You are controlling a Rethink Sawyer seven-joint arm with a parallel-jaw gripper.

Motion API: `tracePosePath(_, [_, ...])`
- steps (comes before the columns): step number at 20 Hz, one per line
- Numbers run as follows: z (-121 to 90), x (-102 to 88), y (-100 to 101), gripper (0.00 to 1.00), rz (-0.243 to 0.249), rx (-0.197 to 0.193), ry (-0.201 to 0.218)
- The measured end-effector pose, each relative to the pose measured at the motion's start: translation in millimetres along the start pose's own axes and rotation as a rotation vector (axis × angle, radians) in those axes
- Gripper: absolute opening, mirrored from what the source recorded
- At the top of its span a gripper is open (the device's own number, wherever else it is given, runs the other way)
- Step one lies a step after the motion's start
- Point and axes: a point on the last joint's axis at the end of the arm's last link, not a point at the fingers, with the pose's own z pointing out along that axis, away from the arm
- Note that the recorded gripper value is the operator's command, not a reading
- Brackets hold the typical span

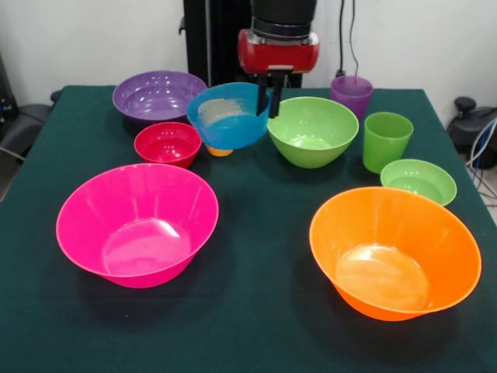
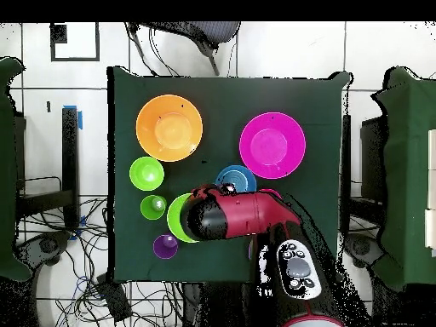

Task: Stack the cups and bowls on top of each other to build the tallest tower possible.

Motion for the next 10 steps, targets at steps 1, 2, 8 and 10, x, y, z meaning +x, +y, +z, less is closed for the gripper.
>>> tracePosePath(1, [0, 0.0, -5, 0.00, 0.006, 0.003, 0.005])
tracePosePath(2, [0, 0.0, -9, 0.00, 0.011, 0.005, 0.010])
tracePosePath(8, [0, -2.8, -30, 0.00, 0.014, 0.033, 0.017])
tracePosePath(10, [1, -3.8, -35, 0.00, 0.001, 0.048, 0.015])
